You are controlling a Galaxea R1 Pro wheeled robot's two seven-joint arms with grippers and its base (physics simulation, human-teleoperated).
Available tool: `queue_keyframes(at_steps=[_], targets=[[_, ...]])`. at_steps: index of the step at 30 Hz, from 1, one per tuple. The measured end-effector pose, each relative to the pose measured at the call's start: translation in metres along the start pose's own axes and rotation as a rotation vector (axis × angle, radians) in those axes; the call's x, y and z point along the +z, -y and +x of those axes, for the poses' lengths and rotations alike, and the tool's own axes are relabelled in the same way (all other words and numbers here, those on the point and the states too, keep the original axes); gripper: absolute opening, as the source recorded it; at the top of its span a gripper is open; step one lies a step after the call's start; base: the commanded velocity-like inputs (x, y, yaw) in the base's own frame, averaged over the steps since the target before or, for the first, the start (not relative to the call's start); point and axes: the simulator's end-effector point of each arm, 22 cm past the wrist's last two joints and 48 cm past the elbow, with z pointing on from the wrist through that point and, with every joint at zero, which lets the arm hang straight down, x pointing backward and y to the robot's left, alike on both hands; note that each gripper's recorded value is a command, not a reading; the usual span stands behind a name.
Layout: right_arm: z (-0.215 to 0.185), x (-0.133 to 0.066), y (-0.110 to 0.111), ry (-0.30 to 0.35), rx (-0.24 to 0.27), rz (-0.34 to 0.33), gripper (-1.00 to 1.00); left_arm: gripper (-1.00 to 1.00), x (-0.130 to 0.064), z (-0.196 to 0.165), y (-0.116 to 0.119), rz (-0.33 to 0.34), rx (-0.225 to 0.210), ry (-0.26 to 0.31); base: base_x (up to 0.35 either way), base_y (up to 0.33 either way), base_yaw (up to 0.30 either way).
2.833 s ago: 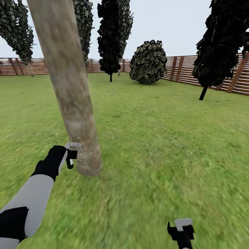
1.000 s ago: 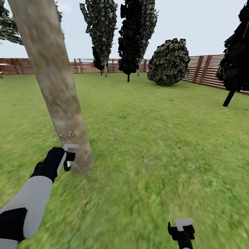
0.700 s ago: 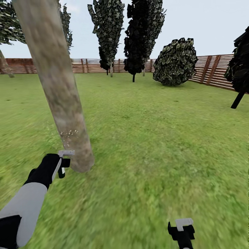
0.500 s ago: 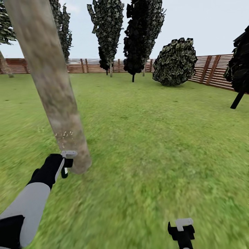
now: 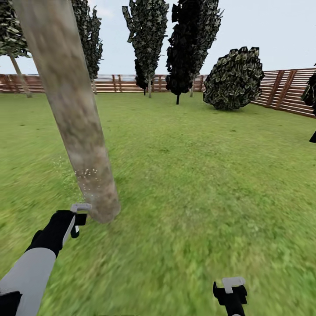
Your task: In the garden, pick up the pesticide atomizer on the floor and spray pesticide onto both trees until each tree trunk is fully covered.
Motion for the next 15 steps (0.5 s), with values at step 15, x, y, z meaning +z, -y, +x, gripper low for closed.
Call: queue_keyframes(at_steps=[15], targets=[[0.0, 0.0, 0.0, 0.001, -0.001, 0.0, 1.0, -1.0, 0.011, 0.034, 0.03, 0.046, 0.001, -0.013, 0.157, -0.062, 0.039]])
